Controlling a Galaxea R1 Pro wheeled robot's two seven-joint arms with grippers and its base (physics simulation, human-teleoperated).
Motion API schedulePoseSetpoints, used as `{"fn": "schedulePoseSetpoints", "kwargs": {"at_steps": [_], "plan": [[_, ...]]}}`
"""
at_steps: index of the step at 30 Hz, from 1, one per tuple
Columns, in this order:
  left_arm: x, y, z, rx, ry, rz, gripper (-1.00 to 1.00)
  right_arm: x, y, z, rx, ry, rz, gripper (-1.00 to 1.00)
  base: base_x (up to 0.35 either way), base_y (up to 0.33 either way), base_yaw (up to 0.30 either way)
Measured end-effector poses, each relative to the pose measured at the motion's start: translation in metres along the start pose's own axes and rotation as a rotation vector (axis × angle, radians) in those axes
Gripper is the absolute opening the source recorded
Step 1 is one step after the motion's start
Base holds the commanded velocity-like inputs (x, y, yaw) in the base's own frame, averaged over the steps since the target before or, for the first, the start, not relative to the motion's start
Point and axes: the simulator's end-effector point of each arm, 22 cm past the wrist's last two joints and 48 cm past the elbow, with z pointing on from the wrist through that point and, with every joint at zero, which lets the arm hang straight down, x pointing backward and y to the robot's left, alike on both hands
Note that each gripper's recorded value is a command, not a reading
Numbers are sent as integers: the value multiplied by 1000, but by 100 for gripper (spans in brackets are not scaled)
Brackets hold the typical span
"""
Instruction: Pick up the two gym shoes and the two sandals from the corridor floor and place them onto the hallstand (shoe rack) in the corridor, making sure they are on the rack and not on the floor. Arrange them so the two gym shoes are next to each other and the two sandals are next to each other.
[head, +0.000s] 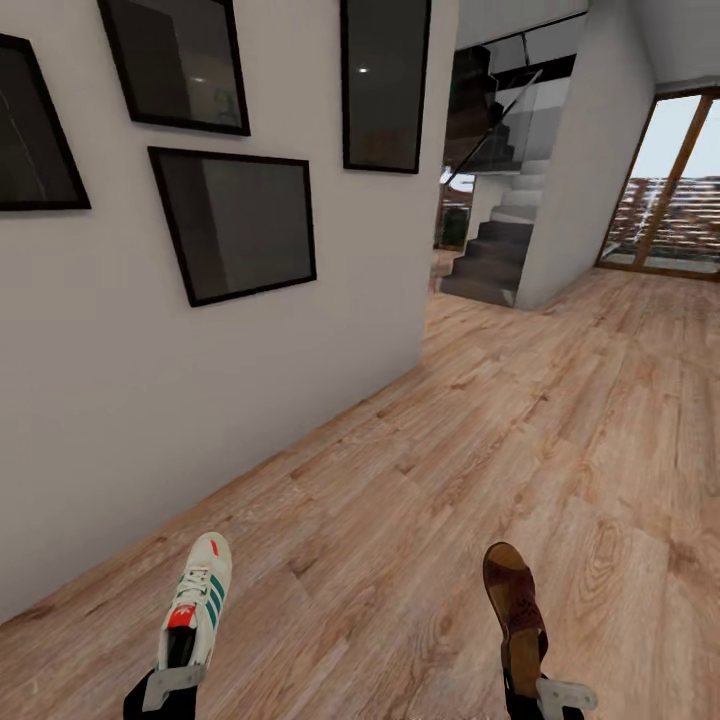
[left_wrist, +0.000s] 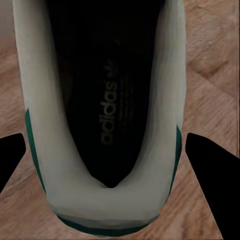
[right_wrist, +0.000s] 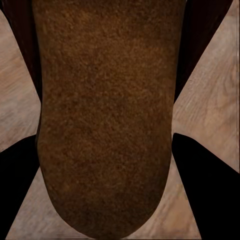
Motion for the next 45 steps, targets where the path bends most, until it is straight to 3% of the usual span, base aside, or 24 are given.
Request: {"fn": "schedulePoseSetpoints", "kwargs": {"at_steps": [14, 45], "plan": [[0, 0, 0, 1, 1, 0, -100, 0, 0, 0, 0, 0, 0, -100, 27, 0, -300], [0, 1, 0, -2, -1, -2, -100, -1, 0, 0, 0, -2, 0, -100, 330, 0, -300]]}}
